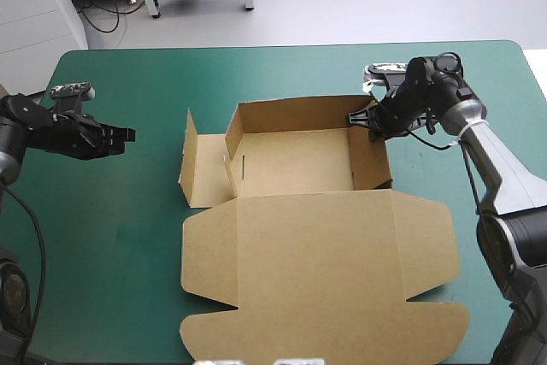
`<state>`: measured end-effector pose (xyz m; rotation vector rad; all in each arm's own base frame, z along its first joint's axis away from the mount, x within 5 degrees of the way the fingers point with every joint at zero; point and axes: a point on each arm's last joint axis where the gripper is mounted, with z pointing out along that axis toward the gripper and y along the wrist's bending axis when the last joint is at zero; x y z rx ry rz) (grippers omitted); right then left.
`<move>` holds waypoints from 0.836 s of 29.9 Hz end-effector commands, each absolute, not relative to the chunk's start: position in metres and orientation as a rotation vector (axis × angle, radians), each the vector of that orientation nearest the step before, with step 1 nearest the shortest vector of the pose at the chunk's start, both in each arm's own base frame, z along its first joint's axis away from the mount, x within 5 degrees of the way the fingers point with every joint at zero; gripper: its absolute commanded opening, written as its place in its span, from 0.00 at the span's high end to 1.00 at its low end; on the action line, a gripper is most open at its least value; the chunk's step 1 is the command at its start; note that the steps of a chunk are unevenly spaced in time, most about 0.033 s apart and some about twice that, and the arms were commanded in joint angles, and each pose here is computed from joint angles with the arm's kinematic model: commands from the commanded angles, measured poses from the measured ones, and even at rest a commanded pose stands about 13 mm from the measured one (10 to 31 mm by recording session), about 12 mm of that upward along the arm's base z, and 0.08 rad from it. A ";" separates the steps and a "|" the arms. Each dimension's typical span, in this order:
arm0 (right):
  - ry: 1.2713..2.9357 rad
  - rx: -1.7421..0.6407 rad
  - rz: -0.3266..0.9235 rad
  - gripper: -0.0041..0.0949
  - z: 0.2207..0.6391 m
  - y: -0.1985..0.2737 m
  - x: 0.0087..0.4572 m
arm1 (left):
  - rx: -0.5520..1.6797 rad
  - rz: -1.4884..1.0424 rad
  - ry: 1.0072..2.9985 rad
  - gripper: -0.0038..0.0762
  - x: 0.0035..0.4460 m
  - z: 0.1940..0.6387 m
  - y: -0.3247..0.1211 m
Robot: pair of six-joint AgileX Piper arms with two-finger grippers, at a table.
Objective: Fold the box
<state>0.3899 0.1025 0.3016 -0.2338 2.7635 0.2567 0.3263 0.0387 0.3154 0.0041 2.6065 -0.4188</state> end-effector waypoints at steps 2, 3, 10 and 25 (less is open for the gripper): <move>2.652 -0.246 0.286 0.42 0.341 0.103 0.384 | -0.026 -0.433 2.517 0.99 0.321 0.338 0.035; 2.640 -0.247 0.288 0.37 0.346 0.103 0.385 | -0.035 -0.435 2.517 0.99 0.321 0.338 0.035; 2.638 -0.235 0.277 0.12 0.376 0.100 0.378 | -0.035 -0.435 2.517 0.99 0.321 0.338 0.035; 2.624 -0.187 0.274 0.12 0.394 0.097 0.341 | -0.057 -0.481 2.509 0.99 0.322 0.339 0.033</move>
